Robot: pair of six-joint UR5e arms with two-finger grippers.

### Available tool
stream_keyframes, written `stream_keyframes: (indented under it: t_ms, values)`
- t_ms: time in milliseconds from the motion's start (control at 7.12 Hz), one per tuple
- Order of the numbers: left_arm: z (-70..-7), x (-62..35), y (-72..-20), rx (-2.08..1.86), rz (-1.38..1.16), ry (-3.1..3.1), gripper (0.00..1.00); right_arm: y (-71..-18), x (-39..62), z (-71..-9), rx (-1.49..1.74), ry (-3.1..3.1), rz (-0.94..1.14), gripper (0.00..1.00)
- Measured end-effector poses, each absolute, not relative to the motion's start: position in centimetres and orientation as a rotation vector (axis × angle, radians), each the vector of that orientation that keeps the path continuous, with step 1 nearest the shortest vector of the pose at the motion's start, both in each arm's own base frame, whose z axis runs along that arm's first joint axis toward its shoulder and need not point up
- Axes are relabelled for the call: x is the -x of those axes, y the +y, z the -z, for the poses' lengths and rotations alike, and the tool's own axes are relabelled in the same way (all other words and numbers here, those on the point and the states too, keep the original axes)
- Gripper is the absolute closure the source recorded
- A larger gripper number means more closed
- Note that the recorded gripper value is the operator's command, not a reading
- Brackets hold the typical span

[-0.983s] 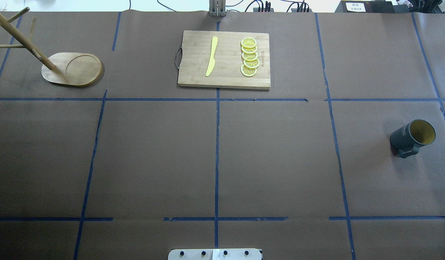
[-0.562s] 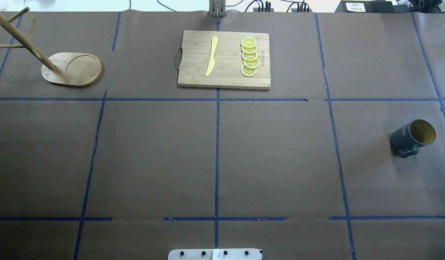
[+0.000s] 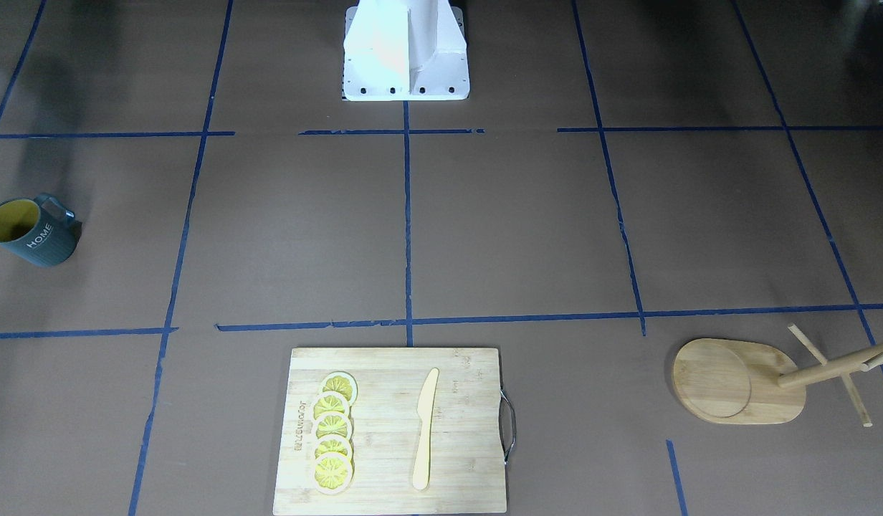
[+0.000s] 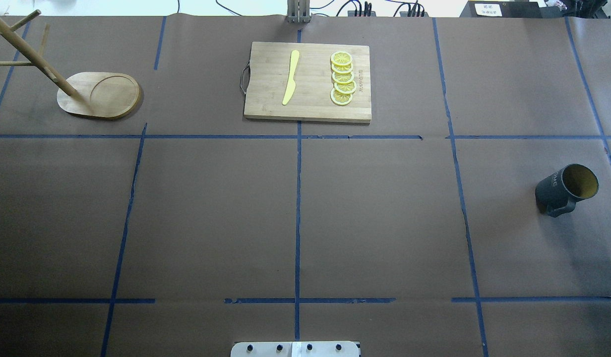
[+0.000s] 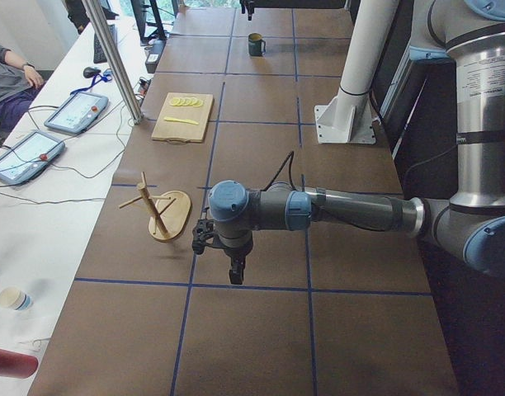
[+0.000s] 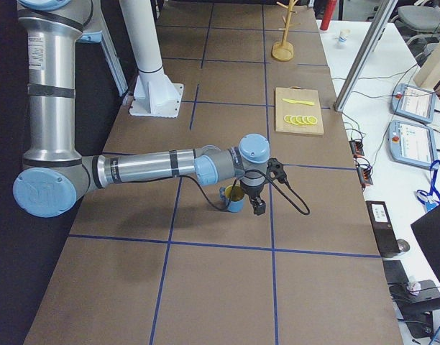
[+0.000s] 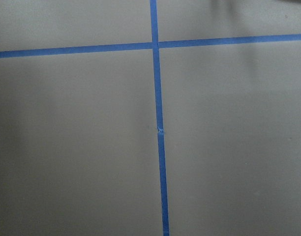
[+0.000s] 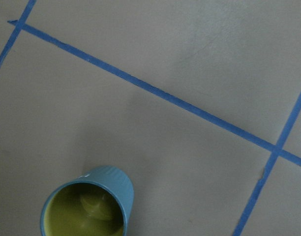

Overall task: Hang cup on storage rack
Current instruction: 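Move the right gripper down toward the teal mug, then grasp the teal mug by its rim with the right gripper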

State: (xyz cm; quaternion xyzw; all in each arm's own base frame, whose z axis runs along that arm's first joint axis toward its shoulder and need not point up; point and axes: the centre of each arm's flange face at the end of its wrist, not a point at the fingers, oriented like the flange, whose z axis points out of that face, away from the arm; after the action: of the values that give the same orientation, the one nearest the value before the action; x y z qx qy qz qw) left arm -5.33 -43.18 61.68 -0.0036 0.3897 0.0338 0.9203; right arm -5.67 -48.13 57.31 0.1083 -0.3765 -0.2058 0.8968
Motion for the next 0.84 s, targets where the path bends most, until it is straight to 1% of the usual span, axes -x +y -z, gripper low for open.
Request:
stream_keyframes:
  t_ms: [843]
  values:
    - [-62.1, 5.3, -42.8, 0.016, -0.066, 0.801, 0.0, -47.7, 11.2, -59.6, -0.138, -0.783, 0.514, 0.0]
